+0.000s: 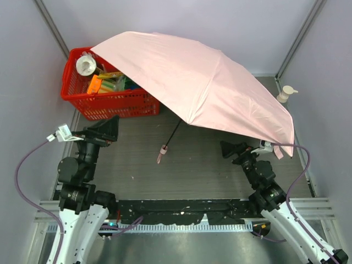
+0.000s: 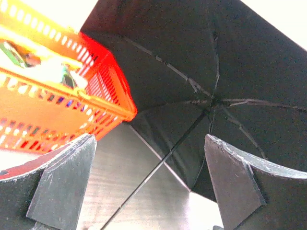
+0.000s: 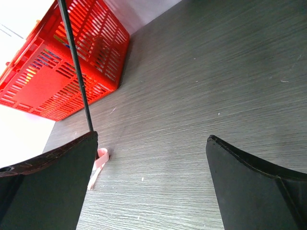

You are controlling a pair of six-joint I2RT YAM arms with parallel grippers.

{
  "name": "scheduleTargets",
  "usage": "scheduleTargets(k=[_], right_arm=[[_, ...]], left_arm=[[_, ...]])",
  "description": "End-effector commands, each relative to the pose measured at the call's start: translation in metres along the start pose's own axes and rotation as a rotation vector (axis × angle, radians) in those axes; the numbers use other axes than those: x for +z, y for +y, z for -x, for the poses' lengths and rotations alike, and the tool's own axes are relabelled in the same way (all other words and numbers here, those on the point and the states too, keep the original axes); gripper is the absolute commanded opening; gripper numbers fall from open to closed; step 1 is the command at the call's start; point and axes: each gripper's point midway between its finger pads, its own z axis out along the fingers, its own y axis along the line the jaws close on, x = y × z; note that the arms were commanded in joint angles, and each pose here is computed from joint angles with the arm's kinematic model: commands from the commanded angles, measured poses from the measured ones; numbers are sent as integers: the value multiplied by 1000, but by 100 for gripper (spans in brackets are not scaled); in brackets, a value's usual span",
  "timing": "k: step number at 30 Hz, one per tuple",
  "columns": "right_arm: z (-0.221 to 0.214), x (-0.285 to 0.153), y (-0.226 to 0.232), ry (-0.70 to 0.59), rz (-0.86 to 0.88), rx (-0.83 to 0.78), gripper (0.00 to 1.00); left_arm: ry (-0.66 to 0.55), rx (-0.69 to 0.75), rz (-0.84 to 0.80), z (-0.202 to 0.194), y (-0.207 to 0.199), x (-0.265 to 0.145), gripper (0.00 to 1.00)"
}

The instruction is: Put away the umbrella

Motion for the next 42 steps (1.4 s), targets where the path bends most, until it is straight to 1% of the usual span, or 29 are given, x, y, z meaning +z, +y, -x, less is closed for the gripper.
scheduleTargets(k=[1, 2, 3, 4, 6, 7, 8, 9, 11, 12, 14, 15, 17, 19, 21, 23, 25, 26, 27, 28, 29, 32, 33, 34, 36, 37, 38, 40, 42], right_arm=[[9, 2, 0, -4, -65, 72, 99], [6, -1, 0, 22, -65, 76, 99], [13, -3, 9, 18, -49, 111, 99], [8, -6, 15, 55, -26, 114, 99], [17, -12, 25, 43, 10, 123, 99], [23, -15, 29, 21, 34, 148, 99], [23, -17, 31, 19, 49, 159, 99], [26, -19, 35, 1, 83, 169, 99], [25, -22, 39, -4, 118, 177, 99], [24, -23, 40, 0, 133, 167, 99], [22, -27, 50, 23, 194, 110, 98], [19, -28, 53, 44, 207, 100, 98], [17, -29, 53, 69, 198, 81, 98], [16, -31, 53, 90, 187, 66, 97], [17, -34, 56, 108, 189, 48, 96], [19, -35, 55, 109, 183, 39, 96], [22, -37, 55, 98, 183, 41, 96], [24, -38, 56, 90, 186, 47, 96], [24, -38, 56, 92, 184, 48, 96], [25, -39, 56, 88, 185, 48, 96], [25, -39, 56, 87, 184, 49, 96], [27, -38, 56, 89, 175, 47, 96], [28, -39, 56, 84, 172, 45, 96], [27, -38, 54, 89, 162, 41, 96], [25, -36, 50, 92, 145, 39, 96], [24, -35, 49, 94, 137, 39, 96], [22, -34, 47, 96, 129, 38, 96], [22, -32, 44, 96, 110, 39, 96], [22, -30, 41, 90, 87, 49, 96]], left_arm=[[159, -46, -74, -42, -4, 13, 100], [187, -81, -121, -53, -8, 20, 100], [227, -122, -130, -65, -8, 26, 99], [270, -143, -126, -77, -6, 34, 98], [377, -128, -143, -99, -5, 49, 85], [422, -112, -135, -112, 0, 59, 81], [454, -101, -129, -122, 5, 68, 81], [481, -90, -122, -132, 10, 77, 82], [567, -54, -120, -161, 15, 90, 88], [618, -20, -100, -178, 21, 96, 88], [697, 83, -58, -209, 25, 103, 88], [716, 151, -37, -225, 32, 107, 90], [776, 230, -43, -257, 39, 113, 95], [835, 223, -98, -287, 36, 120, 100], [908, 201, -148, -316, 34, 125, 100], [961, 229, -155, -346, 40, 130, 100], [1000, 245, -195, -367, 36, 133, 100], [1022, 223, -260, -376, 23, 134, 97], [1038, 188, -331, -381, 11, 131, 92], [1058, 137, -400, -387, 0, 125, 88], [1054, 93, -456, -390, -10, 122, 86], [1035, 5, -507, -392, -20, 114, 86], [1019, -17, -515, -392, -22, 112, 85], [1014, -24, -520, -393, -23, 109, 78], [1024, -36, -501, -396, -24, 108, 53], [1033, -37, -487, -397, -26, 107, 43], [1028, -36, -491, -394, -32, 107, 39], [998, -24, -508, -384, -48, 107, 35], [971, 1, -509, -372, -65, 110, 27]])
